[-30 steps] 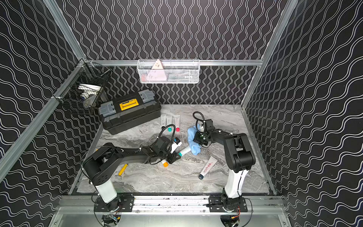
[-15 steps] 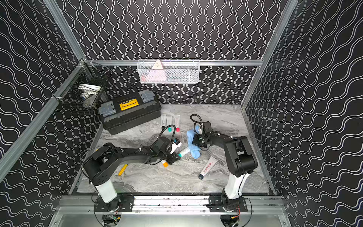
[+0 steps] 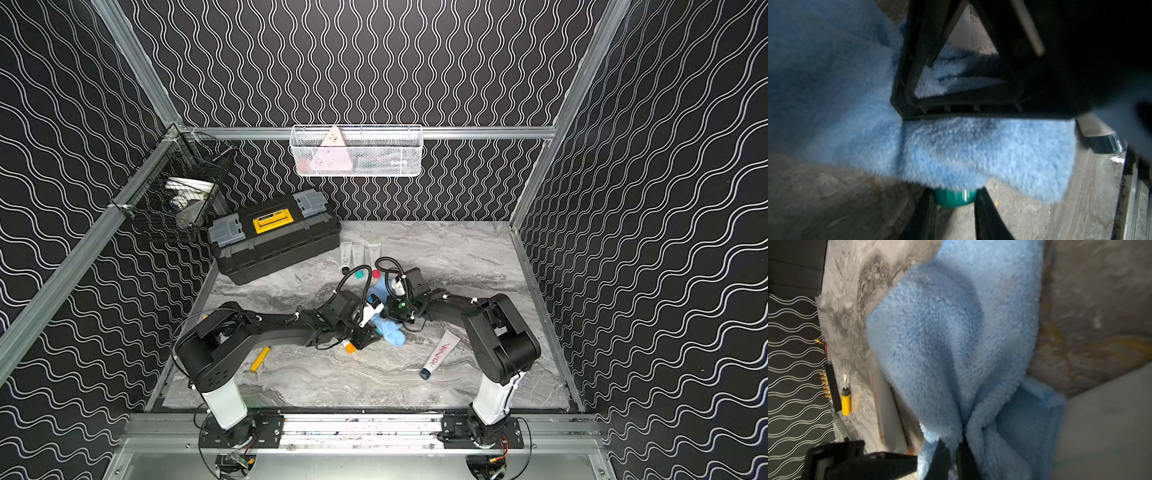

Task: Wipe the surface of the toothpaste tube
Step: Wipe the dirt from the toothpaste tube.

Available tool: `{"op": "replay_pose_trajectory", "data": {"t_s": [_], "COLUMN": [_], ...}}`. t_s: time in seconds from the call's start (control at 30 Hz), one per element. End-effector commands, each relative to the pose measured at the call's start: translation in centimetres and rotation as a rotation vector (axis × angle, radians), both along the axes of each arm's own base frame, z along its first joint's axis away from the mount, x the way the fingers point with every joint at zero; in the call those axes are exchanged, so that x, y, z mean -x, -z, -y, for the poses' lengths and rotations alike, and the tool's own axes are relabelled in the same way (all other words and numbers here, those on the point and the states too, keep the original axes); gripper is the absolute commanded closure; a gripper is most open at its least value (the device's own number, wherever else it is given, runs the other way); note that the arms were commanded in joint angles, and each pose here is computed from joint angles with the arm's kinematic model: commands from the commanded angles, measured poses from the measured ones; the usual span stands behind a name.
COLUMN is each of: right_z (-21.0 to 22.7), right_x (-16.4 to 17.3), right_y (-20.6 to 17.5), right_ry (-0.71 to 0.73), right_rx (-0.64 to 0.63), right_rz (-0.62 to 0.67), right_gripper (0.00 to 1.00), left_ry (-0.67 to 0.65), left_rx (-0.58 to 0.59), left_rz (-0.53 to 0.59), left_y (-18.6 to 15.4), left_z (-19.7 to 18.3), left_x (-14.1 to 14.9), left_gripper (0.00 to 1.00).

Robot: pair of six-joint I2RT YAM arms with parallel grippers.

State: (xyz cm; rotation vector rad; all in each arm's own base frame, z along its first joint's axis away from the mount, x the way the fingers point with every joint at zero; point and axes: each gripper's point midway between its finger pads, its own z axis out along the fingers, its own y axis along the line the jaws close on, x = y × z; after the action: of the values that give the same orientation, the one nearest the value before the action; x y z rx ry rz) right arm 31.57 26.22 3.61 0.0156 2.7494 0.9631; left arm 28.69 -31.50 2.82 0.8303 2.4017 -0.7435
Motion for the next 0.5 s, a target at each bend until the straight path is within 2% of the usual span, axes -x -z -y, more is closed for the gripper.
{"op": "replay_pose_trajectory", "data": {"t_s": [0.0,0.1,0.3,0.47], "right_z": [-0.8,-0.9,0.4,2.0], "right_x": [2.0,2.0,1.1,-0.3], "right_y": [-0.2,-0.3,0.6,1.0], "right_ry": [-0.013,-0.014,0.003,0.046], "right_rx": [-0.044,-0.043,0.037,0.038], "right_rz": [-0.092,-0.087,-0.084,-0.086], "right_gripper": [1.0,1.0,1.0,1.0], "left_ry": [-0.017,-0.016,-0.013,-0.011], "left_rx": [0.049,0.054,0.056,0.057], "left_rz": [0.084,0.088,0.085,0.084], "left_y": [-1.6,-1.8,-1.8,-1.8], "left_z": [0.7,0.7,0.7,0.7], "left_x": [-1.5,-1.4,-1.4,-1.3], "left_gripper": [0.82,0.82,0.82,0.82]}}
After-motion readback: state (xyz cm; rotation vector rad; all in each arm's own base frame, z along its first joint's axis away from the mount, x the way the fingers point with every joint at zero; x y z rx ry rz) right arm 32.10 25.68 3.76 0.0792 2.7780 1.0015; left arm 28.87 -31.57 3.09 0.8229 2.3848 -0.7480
